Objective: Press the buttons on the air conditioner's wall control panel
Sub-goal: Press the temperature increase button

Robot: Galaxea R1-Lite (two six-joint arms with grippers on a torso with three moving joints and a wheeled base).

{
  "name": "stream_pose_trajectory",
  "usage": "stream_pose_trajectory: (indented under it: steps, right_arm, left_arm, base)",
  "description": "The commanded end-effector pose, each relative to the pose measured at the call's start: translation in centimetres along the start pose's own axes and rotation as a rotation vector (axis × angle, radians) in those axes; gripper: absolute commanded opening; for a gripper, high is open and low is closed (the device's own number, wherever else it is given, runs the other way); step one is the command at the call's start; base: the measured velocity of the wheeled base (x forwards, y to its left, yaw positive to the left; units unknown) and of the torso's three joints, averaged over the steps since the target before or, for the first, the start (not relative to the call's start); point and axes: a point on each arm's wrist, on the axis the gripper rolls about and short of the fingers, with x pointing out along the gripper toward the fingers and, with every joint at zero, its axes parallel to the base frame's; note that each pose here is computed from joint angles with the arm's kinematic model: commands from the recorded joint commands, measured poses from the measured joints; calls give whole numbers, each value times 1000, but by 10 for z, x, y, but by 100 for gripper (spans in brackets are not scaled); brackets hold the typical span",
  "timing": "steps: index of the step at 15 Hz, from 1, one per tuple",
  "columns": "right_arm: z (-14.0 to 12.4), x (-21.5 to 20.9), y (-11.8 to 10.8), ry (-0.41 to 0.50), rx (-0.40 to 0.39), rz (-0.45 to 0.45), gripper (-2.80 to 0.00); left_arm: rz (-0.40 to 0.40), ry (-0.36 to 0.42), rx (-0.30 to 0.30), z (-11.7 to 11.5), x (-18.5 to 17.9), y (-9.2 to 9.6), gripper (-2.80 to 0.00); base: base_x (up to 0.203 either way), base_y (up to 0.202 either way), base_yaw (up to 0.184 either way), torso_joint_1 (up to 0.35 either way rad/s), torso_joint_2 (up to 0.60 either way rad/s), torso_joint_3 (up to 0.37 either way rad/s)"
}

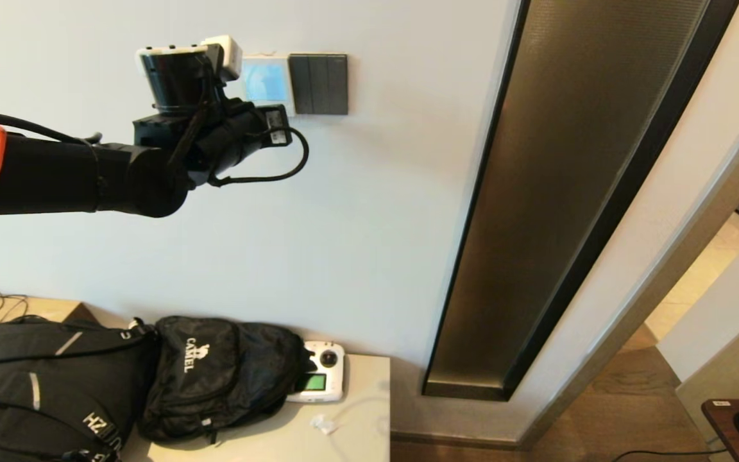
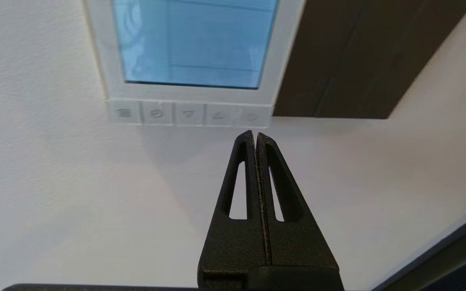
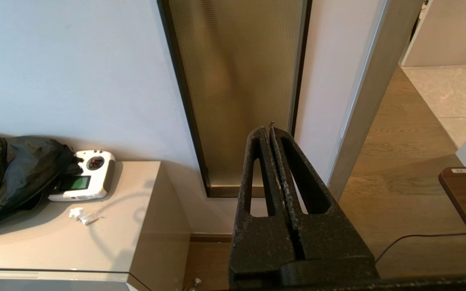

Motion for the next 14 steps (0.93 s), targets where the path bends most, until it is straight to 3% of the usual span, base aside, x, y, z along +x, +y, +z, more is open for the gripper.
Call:
stream_pose_trajectory:
  steps: [1, 14]
  right_arm:
    - [0, 0, 0, 1, 0, 1, -280]
    - [0, 0, 0, 1, 0, 1, -280]
  left_arm:
    - [-9, -8, -2, 1, 3, -5, -280]
    - [5, -5, 0, -15, 29, 0, -280]
  base:
    - [0, 0, 0, 0, 0, 0]
    - [0, 0, 0, 0, 0, 0]
